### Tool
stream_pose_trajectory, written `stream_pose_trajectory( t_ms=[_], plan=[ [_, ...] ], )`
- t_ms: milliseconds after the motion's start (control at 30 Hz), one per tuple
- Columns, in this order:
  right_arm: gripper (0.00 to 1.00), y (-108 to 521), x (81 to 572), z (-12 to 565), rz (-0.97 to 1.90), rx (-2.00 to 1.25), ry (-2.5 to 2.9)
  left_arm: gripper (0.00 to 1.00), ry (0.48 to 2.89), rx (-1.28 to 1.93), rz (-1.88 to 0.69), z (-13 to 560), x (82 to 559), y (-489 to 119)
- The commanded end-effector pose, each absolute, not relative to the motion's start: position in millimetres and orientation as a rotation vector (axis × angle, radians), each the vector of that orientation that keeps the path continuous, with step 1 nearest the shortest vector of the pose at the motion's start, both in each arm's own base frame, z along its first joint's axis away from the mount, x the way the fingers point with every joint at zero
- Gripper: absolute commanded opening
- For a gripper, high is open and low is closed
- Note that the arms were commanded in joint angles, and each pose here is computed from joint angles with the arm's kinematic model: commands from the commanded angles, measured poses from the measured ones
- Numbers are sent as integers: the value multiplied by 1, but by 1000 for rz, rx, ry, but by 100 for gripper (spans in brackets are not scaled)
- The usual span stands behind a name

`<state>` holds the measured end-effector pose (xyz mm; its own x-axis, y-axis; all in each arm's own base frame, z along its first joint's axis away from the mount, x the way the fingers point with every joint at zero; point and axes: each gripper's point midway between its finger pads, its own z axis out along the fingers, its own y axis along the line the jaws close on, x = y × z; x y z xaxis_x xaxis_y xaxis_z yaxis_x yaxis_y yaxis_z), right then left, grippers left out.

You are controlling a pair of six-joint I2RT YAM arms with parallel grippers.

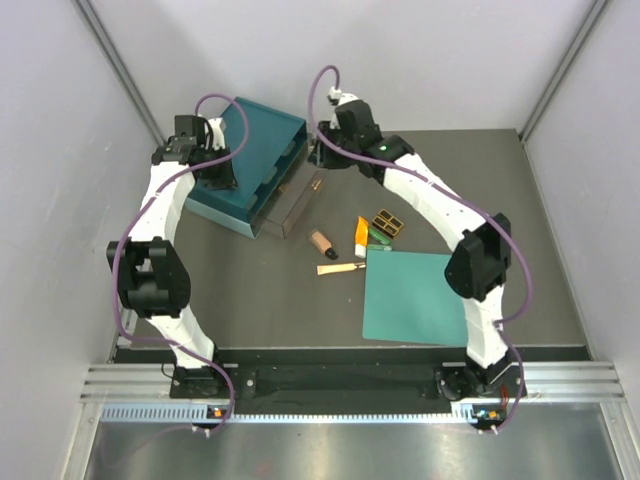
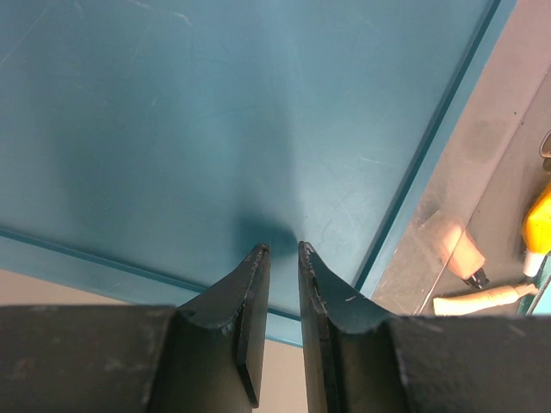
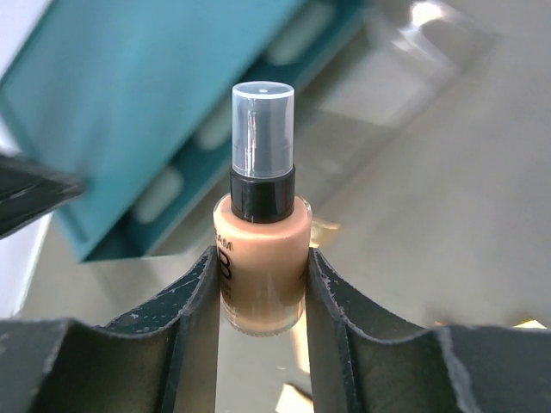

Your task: Organize the makeup

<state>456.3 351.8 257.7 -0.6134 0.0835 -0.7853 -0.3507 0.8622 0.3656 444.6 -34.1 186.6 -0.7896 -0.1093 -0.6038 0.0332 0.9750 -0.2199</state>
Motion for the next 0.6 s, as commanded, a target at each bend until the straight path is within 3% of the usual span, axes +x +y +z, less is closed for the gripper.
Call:
stream_pose_trajectory(
  t_ms=[0,367,567],
  plan=[
    [0,413,444,281,790,-343,2056,26,2668,-84,-239,145,410,-27],
    [1,458,411,232,850,-476,2151,26,2670,-79,-244,147,413,-28],
    [11,467,404,221,896,-478,2184,26,2668,-76,-245,147,414,-28]
  ],
)
